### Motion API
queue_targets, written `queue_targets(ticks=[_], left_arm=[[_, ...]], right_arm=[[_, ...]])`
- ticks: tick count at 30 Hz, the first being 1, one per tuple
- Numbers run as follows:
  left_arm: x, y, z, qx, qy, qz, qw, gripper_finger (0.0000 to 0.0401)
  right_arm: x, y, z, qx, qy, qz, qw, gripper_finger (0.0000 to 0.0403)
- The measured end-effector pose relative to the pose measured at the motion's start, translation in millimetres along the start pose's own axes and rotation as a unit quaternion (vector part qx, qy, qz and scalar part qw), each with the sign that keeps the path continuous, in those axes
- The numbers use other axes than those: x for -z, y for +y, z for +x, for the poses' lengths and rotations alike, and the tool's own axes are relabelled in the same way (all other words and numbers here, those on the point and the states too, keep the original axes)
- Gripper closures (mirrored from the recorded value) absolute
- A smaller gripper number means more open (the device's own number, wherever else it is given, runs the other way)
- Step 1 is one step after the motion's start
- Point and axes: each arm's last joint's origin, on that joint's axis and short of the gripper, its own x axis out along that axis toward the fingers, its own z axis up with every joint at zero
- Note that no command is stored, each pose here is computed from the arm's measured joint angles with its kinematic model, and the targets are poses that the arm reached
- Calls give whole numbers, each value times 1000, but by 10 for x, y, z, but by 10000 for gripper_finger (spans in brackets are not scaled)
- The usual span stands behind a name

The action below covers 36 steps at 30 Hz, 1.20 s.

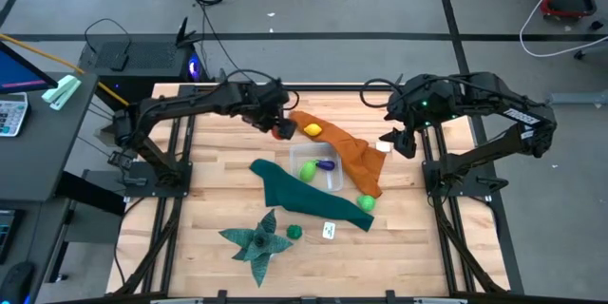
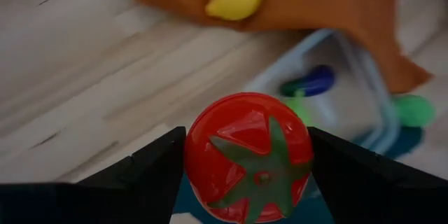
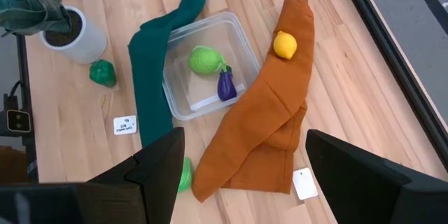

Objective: Pick and placing Produce into tupperware
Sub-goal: Put the red tomato into the transparent bin

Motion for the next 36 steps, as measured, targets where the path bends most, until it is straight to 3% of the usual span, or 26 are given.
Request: queue_targets(ticks=[8, 16, 24, 31, 36], left_arm=[[123, -312, 16, 49, -17, 34, 998, 108], [276, -641, 486, 102, 10, 54, 993, 108], [353, -754, 794, 122, 34, 72, 989, 108], [196, -1025, 755, 142, 15, 136, 980, 108], [59, -1185, 754, 111, 39, 188, 975, 108]], right_arm=[[10, -3, -20, -1, -3, 0, 1000, 142], [17, -4, -26, -1, -2, 0, 1000, 142], [19, -1, -26, -8, 0, 6, 1000, 142], [28, 1, -25, -13, 6, 12, 1000, 142], [46, 5, -36, -22, 12, 17, 1000, 142]])
